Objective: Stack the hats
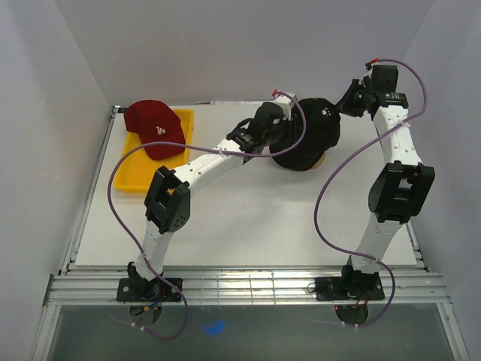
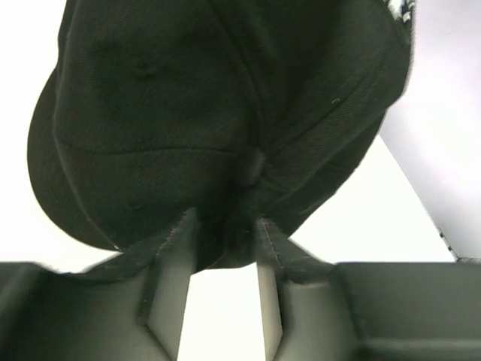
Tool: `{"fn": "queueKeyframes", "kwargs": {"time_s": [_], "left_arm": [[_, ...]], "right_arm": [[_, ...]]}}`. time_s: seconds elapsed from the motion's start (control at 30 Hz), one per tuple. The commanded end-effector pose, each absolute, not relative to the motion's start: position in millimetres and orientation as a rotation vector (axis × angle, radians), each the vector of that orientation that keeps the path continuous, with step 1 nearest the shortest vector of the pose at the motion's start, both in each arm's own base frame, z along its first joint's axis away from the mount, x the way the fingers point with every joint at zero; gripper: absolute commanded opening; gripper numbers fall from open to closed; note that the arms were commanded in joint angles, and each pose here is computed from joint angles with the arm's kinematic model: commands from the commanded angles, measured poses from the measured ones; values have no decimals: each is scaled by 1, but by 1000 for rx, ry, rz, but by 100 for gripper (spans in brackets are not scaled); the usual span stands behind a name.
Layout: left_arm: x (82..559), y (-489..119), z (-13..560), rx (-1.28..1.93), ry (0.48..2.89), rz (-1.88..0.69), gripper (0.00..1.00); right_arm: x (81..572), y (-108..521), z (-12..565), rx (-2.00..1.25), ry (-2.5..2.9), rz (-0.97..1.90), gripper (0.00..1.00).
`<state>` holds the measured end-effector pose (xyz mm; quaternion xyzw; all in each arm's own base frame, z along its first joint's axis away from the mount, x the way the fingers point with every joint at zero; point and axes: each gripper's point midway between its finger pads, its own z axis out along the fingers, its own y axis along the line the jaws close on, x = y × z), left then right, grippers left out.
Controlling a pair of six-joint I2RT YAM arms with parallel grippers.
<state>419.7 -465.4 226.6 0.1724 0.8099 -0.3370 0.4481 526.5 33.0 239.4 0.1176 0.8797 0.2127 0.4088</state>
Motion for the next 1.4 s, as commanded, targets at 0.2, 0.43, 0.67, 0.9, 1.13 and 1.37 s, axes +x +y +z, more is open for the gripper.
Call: {"fn": "queueKeyframes", "kwargs": {"time_s": [0.2,0.43,0.67,0.9,1.13,1.37], "left_arm": [[415,-432,298,309,1840,-821,64],[429,-377,315,71,1789,-839,72],[471,-378,325,12,1790,-836,73],[491,-417,319,184,1777,-972,72],[502,-440,274,235,1842,-1025,70],[509,-445,249,222,1884,-1022,69]], "right_arm": [[536,22,234,300,2205,504,12],[535,22,250,277,2175,499,13],[537,29,259,247,2124,545,18],[542,26,255,249,2123,533,19],[546,25,245,246,2137,533,19],[549,25,226,260,2174,536,18]]}}
